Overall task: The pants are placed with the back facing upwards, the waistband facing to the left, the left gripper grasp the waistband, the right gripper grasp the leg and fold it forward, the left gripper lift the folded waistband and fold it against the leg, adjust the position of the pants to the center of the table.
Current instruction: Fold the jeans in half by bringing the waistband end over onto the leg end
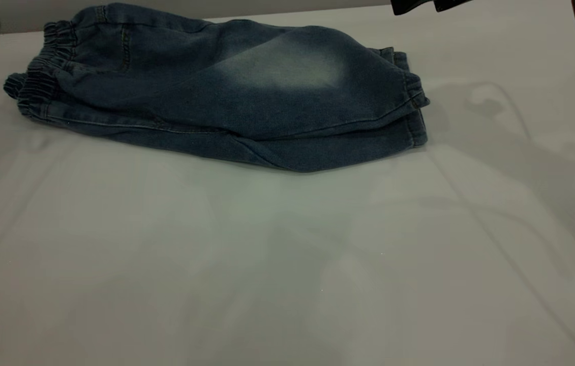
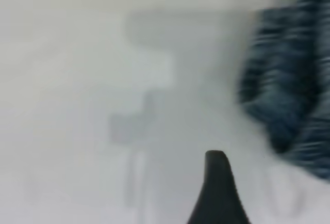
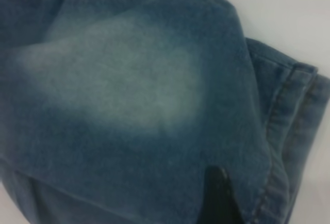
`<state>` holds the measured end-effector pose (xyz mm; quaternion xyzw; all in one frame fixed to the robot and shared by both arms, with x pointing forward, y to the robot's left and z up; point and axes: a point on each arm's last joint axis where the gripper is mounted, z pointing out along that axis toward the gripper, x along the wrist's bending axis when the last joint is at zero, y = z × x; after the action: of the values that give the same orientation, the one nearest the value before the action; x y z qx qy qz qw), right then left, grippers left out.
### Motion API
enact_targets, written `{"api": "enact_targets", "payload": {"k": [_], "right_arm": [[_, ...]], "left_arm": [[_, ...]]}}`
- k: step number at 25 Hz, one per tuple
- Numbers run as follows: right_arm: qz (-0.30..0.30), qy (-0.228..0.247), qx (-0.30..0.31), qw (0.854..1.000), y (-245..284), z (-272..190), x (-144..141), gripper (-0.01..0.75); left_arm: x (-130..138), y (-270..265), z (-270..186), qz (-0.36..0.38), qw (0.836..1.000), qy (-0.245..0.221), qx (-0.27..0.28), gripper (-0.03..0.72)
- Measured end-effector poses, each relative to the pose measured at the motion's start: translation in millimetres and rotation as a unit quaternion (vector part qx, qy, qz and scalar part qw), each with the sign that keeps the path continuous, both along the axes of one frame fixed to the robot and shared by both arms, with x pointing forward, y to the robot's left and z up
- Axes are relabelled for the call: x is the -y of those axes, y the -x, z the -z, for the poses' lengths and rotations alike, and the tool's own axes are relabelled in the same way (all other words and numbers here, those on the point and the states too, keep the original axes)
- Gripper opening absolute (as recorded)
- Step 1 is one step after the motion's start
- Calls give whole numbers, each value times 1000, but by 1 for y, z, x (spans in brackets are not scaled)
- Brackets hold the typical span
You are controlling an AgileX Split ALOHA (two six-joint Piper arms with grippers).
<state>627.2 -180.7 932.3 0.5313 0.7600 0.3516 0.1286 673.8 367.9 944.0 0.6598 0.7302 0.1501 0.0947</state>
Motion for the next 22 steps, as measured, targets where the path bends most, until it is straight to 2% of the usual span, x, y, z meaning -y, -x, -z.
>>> {"api": "enact_targets", "payload": {"k": [3, 11, 22], "right_arm": [[0, -6, -4, 1000, 1, 0, -1, 404], [-11, -15, -14, 1000, 3, 0, -3, 404], [-12, -17, -15, 1000, 3, 0, -3, 404]], "left_arm": [[-11, 1, 9, 2, 1000, 5, -7, 464], [2, -13, 48, 44, 997, 69, 12, 464], [1, -24, 79, 45, 996, 70, 17, 464]]}}
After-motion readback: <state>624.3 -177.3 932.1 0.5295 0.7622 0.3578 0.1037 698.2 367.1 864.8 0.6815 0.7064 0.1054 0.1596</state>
